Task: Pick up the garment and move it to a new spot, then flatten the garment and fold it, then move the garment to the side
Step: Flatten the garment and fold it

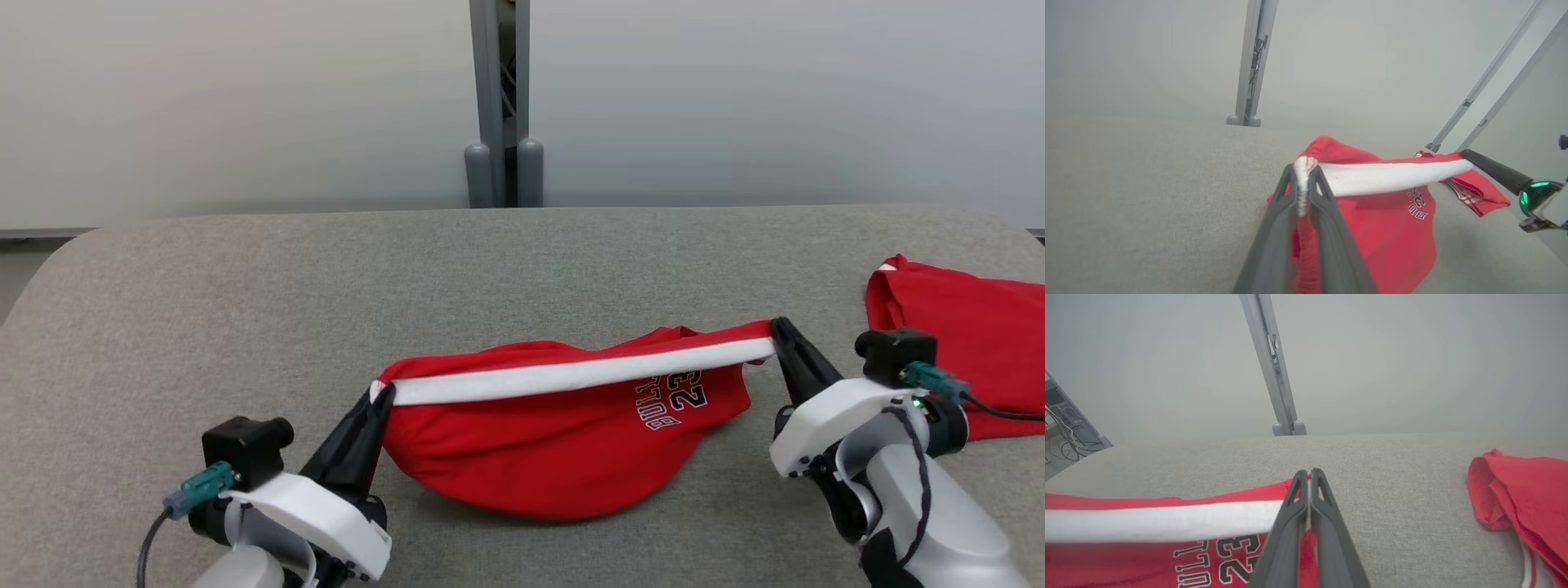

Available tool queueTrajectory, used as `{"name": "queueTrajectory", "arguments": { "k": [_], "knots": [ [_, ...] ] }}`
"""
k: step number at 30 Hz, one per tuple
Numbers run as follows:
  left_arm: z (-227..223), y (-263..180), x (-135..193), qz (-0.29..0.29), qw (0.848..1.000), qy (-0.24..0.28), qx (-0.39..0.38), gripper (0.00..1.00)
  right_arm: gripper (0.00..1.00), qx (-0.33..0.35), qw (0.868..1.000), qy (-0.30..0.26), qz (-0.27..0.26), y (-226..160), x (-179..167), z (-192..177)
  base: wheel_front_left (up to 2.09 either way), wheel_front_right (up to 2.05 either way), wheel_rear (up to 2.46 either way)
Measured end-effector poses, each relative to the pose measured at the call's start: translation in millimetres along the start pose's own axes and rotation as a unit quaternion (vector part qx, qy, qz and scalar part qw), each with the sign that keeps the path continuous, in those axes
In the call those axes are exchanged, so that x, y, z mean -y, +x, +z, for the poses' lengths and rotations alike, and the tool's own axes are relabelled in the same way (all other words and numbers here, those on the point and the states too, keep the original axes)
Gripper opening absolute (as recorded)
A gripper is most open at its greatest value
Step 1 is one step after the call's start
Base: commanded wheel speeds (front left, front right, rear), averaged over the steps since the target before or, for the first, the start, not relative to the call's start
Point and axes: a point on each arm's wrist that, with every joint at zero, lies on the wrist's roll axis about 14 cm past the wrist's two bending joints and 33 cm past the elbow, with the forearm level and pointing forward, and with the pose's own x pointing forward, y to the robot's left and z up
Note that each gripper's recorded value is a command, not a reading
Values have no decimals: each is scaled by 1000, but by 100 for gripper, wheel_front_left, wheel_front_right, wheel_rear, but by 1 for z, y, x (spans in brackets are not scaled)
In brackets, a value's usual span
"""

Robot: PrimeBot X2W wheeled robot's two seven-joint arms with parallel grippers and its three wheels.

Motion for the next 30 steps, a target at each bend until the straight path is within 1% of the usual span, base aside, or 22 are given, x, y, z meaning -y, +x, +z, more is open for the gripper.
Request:
{"name": "queueTrajectory", "arguments": {
  "k": [3,4,8,12,15,18,19,21,24,28,30],
  "knots": [
    [25,5,12,-30,999,22,32,0,0,41,999,7,-8,-6,11,28,0,0,0],
    [45,9,26,-62,996,40,55,0,0,71,997,9,-13,-11,20,50,0,0,0],
    [86,14,53,-118,985,78,96,0,0,148,989,-6,-14,-23,34,110,0,0,0],
    [129,13,85,-170,970,112,132,0,0,213,976,-35,-1,-39,35,163,0,0,0],
    [160,11,105,-198,958,135,158,0,0,256,965,-54,11,-51,30,203,0,0,0],
    [184,9,120,-217,950,142,174,0,0,290,955,-63,19,-64,26,234,0,0,0],
    [198,7,130,-230,945,145,184,0,0,310,948,-65,18,-74,26,250,0,0,0],
    [209,5,137,-239,940,153,192,0,0,323,944,-65,18,-82,26,262,0,0,0],
    [213,6,141,-247,939,145,189,0,0,327,943,-61,17,-87,26,269,0,0,0],
    [213,13,144,-260,941,118,181,0,0,304,951,-52,13,-81,28,259,0,0,0],
    [208,21,140,-260,944,111,172,0,0,292,955,-44,11,-72,30,255,0,0,0]
  ]
}}
